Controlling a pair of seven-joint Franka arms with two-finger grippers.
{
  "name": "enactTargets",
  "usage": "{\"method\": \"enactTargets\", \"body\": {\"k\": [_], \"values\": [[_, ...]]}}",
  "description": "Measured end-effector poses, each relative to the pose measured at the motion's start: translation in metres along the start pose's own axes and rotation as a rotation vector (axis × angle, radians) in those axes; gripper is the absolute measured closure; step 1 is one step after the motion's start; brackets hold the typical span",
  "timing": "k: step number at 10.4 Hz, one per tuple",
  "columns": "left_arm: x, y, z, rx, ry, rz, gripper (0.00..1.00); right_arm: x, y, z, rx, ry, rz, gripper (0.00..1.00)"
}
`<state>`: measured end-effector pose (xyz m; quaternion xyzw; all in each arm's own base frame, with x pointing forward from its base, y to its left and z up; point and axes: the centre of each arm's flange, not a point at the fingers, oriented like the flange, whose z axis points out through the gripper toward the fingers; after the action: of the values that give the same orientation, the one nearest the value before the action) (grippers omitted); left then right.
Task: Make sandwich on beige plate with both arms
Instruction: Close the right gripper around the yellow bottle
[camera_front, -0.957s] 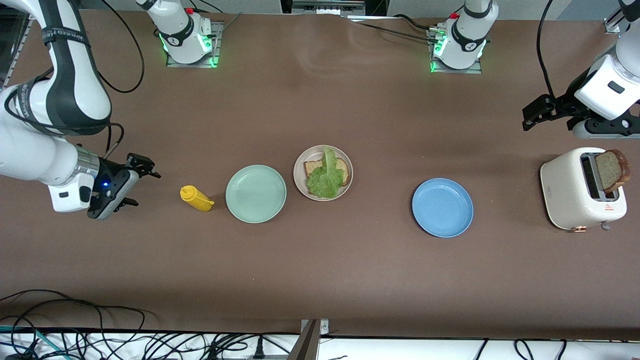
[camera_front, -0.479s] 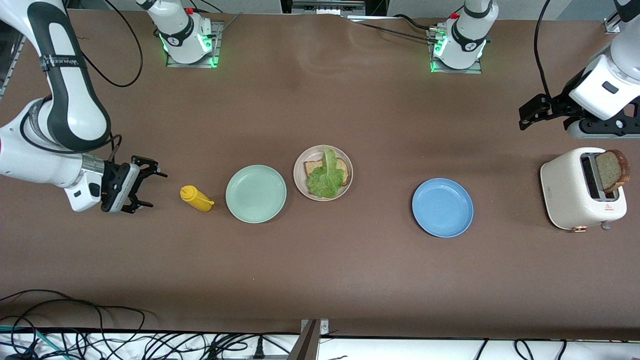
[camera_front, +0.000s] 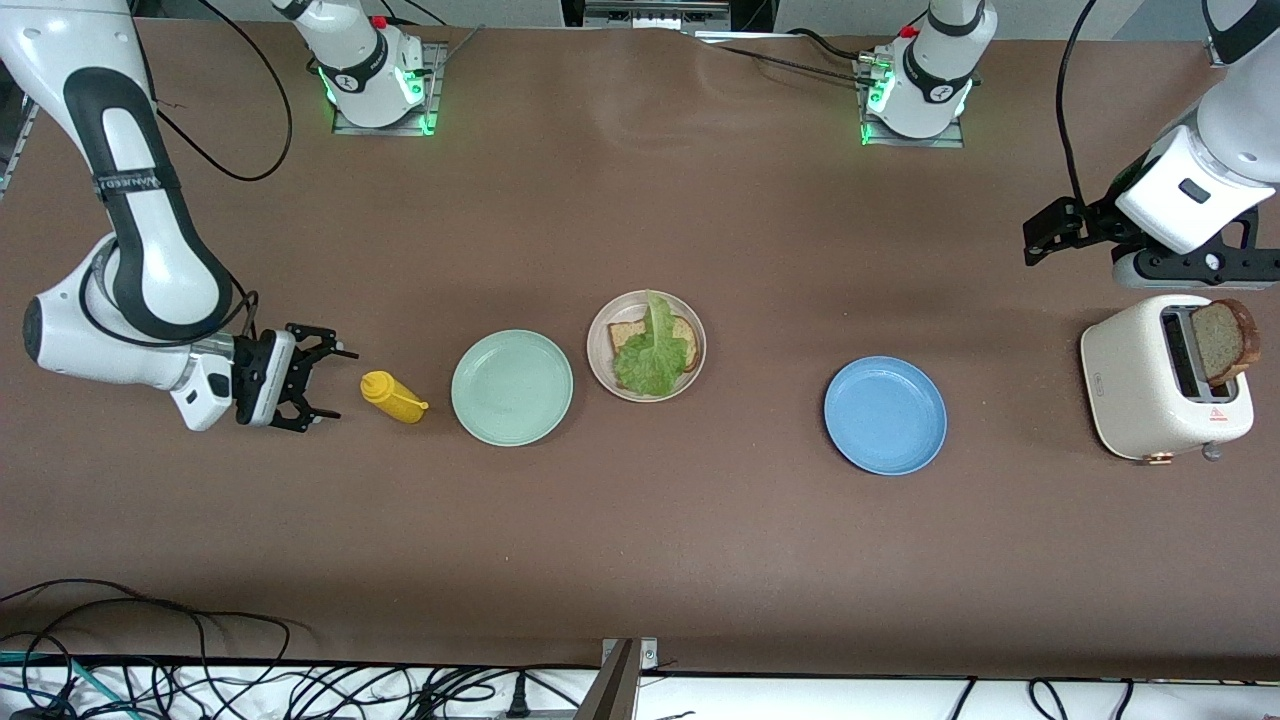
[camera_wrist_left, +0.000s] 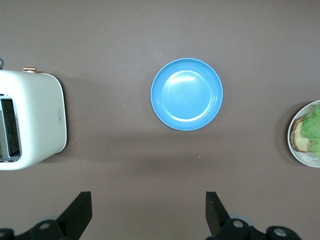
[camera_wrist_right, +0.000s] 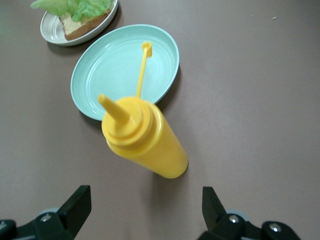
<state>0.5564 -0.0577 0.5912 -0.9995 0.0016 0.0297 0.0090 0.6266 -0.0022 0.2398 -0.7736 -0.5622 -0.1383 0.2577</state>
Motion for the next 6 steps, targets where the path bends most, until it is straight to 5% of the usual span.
{"method": "enactTargets", "body": {"k": [6], "values": [[0.0,0.0,0.0,0.0,0.001,0.0,0.0,-0.003,0.005,0.048,-0.003,0.026,-0.047,0.01]]}}
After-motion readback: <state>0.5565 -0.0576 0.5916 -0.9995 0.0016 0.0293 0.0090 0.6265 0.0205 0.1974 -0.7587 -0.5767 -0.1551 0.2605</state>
